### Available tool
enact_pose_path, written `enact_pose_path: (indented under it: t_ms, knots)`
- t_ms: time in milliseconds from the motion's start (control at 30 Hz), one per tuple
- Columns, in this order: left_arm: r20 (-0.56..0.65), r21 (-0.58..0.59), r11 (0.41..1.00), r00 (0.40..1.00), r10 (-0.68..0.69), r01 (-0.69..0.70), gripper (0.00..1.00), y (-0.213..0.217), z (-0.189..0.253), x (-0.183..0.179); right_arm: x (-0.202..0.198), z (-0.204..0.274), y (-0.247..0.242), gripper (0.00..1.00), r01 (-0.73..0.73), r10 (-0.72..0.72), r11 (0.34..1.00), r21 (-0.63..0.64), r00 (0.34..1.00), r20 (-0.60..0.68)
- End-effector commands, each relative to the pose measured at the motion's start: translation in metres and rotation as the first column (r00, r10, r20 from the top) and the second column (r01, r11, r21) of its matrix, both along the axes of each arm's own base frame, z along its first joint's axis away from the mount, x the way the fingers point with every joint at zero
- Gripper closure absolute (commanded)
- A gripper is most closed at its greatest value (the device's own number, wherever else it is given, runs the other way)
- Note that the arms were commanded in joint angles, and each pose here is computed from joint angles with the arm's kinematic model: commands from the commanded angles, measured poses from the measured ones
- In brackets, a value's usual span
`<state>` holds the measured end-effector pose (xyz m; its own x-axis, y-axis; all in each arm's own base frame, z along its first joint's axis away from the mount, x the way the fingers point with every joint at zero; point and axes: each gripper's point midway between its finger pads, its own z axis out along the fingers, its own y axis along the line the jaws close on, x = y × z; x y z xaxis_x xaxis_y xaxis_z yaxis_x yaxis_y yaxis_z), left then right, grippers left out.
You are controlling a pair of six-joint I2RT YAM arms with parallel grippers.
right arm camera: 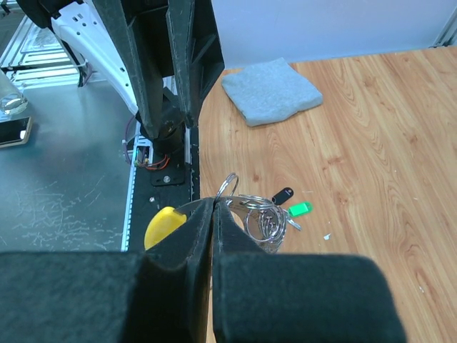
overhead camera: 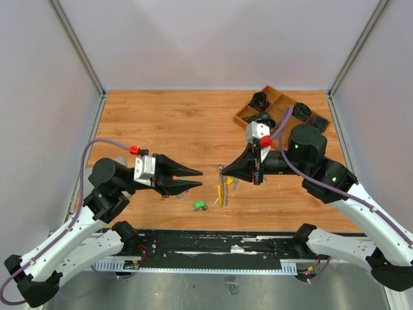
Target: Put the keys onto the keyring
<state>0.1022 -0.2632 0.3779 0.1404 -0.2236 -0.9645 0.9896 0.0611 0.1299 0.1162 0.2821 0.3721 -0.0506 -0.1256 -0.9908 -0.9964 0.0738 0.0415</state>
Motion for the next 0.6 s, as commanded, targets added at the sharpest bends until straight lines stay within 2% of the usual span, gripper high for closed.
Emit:
enact_pose_path:
  t_ms: [0,567]
  knots:
    - [0.025,-0.013,1.0,1.0,-0.016,0.017,0.67,-0.003,0.001,-0.003,0.0,0.029,0.001,0.99,-0.018,0.014,0.998,0.064,0.998,0.066]
    - [-0.017,-0.013,1.0,1.0,0.015,-0.016,0.67,-0.015,-0.004,0.014,-0.011,0.032,0.006,0.99,-0.114,0.107,0.99,0.08,0.991,0.083]
